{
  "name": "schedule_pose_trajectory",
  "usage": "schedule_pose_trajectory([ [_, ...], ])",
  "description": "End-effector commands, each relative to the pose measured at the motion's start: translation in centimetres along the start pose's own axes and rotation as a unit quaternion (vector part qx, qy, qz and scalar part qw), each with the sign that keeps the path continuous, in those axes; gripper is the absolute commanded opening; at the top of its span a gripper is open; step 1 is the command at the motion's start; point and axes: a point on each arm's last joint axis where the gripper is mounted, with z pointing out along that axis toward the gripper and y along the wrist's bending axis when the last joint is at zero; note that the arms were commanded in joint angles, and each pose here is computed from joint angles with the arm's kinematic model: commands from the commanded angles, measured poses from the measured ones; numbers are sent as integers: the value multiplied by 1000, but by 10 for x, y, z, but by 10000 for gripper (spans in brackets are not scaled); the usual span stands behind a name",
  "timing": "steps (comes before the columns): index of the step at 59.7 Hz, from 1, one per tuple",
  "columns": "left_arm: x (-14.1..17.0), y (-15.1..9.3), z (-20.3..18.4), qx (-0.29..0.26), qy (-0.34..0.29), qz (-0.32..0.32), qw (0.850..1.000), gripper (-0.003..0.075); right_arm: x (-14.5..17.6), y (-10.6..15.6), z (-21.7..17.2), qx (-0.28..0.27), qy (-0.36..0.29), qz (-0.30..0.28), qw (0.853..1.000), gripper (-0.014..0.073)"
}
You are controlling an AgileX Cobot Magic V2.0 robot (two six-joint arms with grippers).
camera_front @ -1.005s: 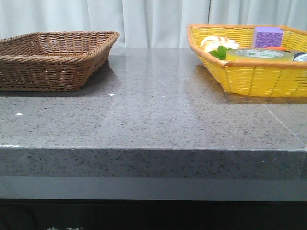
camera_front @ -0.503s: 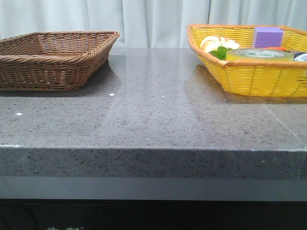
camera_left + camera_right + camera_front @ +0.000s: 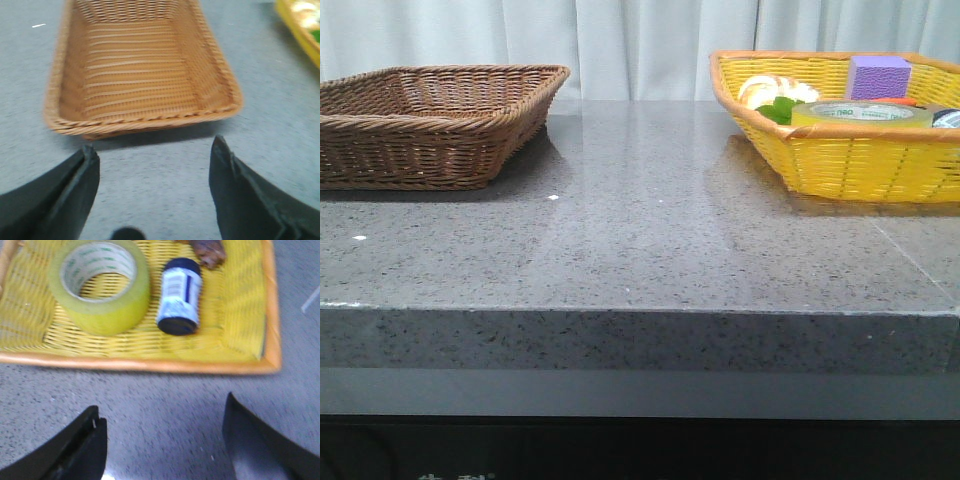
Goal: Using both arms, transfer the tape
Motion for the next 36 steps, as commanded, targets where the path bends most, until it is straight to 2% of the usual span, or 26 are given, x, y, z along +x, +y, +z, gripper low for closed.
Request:
schedule_pose_trajectory([
  [1,-16,-13,-5,43,-54,12,998,472,-34,5,-4,-19,-38,-30,999,484],
  [15,-14,-32,-8,107,-52,40,992,472,-85,8,31,-42,20,-65,997,484],
  [36,-14,-34,-8,112,-52,43,991,472,-130,13,99,-88,70,-129,985,484],
])
